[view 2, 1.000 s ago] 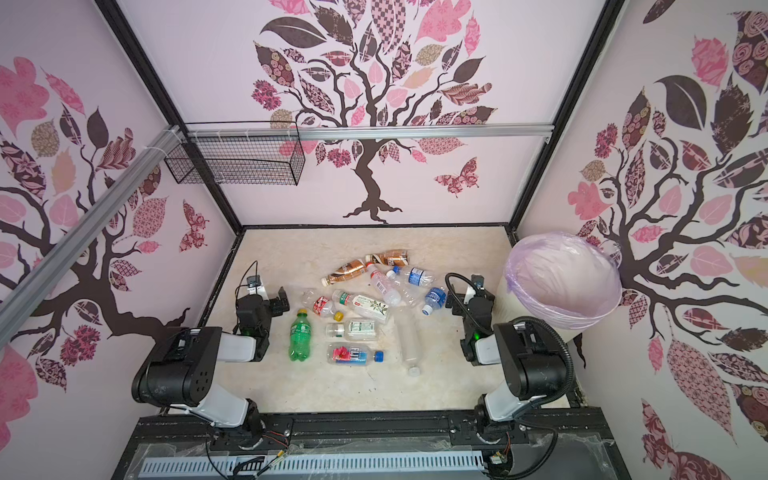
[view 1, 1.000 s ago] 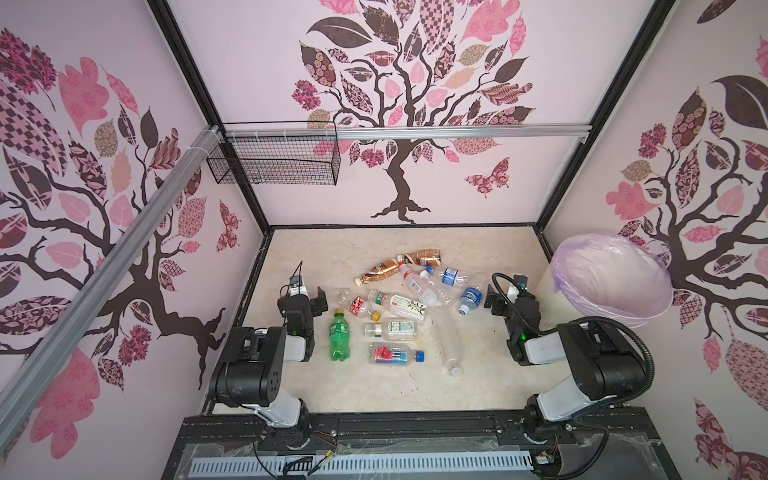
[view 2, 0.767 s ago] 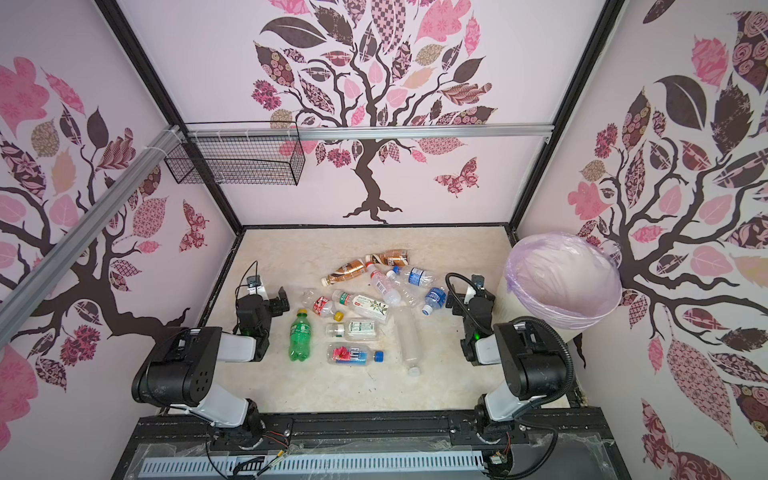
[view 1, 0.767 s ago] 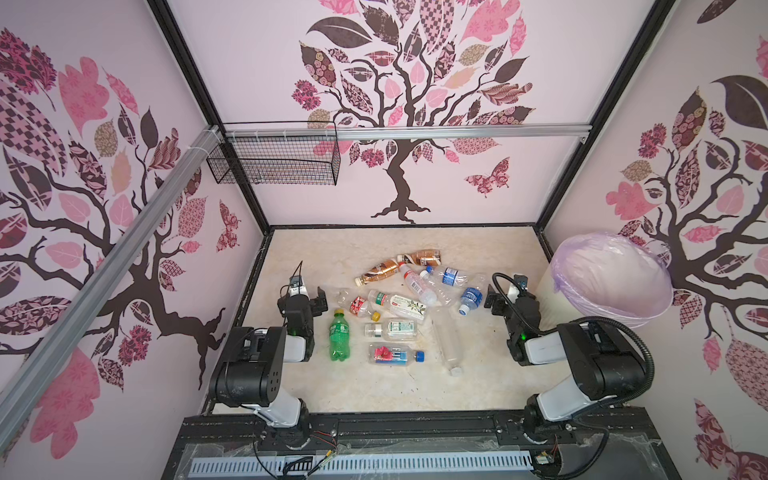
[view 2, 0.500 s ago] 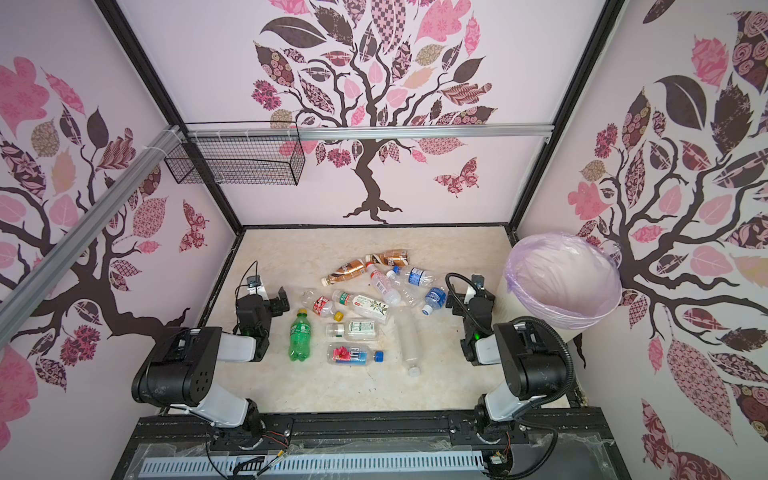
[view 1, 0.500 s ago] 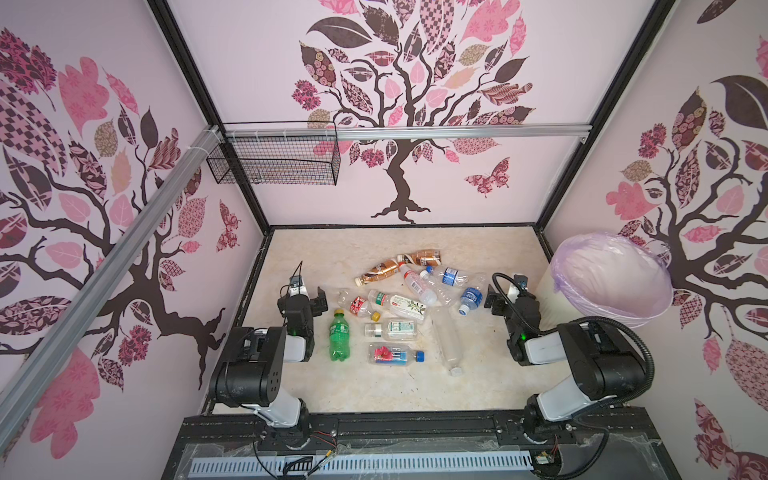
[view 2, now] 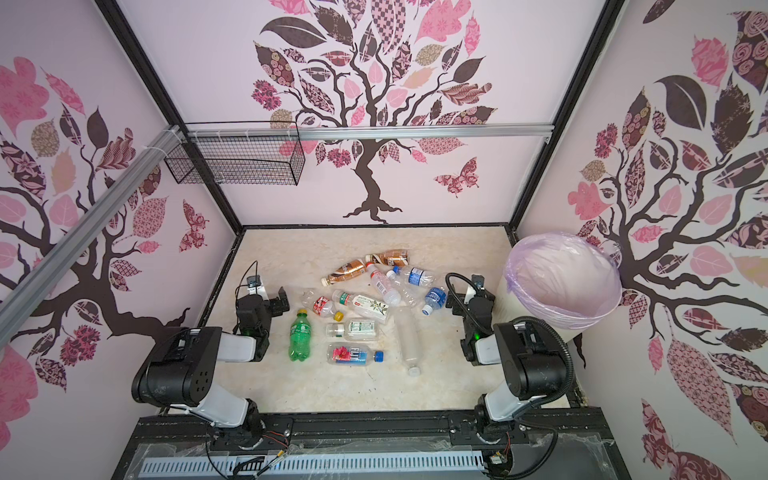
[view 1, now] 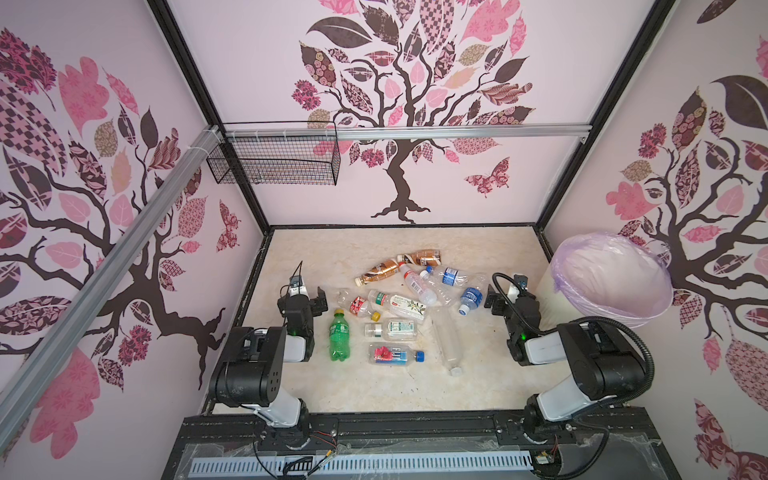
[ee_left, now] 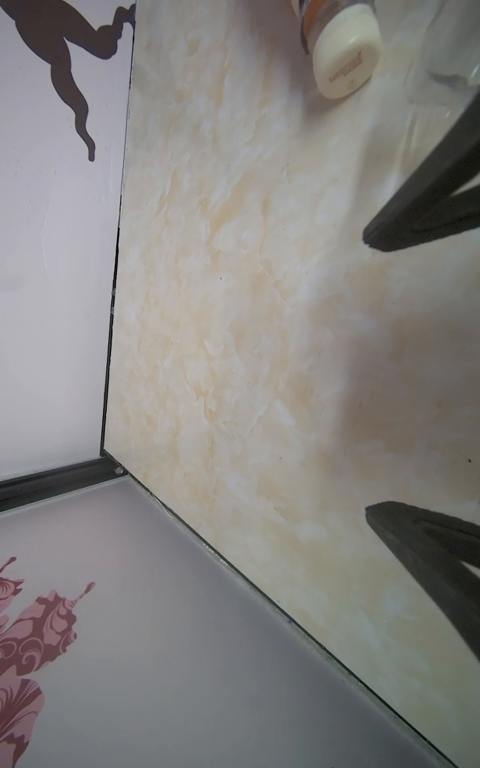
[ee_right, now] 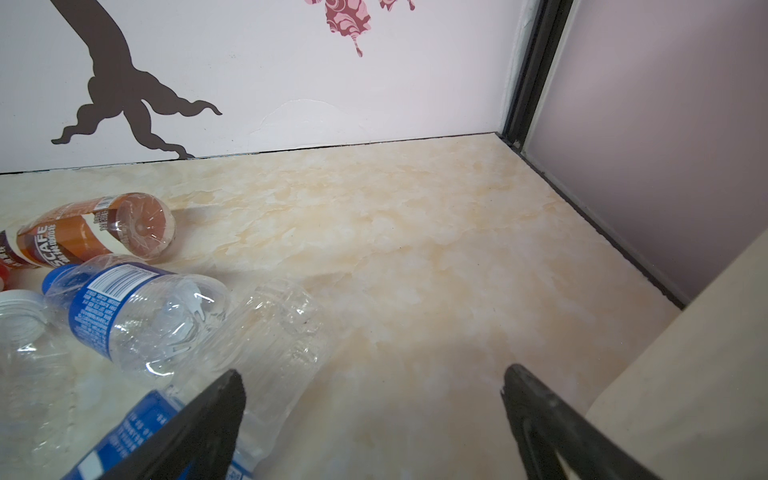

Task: Throw the plastic bottles in the bin

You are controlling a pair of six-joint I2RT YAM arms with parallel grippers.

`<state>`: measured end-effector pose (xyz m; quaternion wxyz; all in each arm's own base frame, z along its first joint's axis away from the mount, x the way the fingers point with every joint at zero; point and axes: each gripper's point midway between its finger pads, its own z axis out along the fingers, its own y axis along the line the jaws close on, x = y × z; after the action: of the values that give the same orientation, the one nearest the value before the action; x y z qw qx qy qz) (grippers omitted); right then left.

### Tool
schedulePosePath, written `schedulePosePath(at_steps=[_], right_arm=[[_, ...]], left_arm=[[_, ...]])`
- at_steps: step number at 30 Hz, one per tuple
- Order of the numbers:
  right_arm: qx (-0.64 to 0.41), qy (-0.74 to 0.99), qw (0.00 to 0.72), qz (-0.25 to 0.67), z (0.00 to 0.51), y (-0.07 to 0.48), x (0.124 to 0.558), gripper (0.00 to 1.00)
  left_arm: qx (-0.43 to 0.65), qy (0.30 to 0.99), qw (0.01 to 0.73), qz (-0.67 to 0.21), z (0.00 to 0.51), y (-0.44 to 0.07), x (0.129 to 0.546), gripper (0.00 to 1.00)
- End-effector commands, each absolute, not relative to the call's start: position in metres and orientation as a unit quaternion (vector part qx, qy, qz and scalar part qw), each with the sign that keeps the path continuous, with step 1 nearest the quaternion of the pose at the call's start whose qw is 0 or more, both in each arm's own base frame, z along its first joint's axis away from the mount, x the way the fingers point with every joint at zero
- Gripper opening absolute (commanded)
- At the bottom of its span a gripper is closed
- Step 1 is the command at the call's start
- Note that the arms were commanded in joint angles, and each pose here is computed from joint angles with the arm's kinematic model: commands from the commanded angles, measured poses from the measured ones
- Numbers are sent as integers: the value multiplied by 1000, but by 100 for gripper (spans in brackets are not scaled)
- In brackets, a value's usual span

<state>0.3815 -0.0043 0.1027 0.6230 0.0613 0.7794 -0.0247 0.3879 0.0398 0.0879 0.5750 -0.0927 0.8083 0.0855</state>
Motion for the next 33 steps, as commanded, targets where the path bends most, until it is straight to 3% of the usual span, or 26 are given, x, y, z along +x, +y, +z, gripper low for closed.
schedulePosePath(at_steps=[1, 8, 13, 21, 25, 33], right_arm=[[67, 768, 637, -18, 112, -5, 385, 99], [46, 762, 646, -11, 123, 2, 384, 100], [42, 792, 608, -20, 128, 6, 395, 100], [-4, 795, 599, -94, 144, 42, 401, 100], [2, 820, 568, -66, 152, 52, 407, 100], [-2, 812, 583, 28, 194, 76, 399, 100]], left_arm=[[-97, 796, 592, 79, 103, 40, 395, 98], [-93, 798, 591, 72, 102, 40, 396, 98], [-93, 798, 591, 72, 102, 40, 396, 99], [-94, 798, 591, 71, 102, 40, 396, 98], [-95, 798, 591, 71, 102, 40, 396, 98], [-124, 801, 578, 95, 121, 52, 391, 98]])
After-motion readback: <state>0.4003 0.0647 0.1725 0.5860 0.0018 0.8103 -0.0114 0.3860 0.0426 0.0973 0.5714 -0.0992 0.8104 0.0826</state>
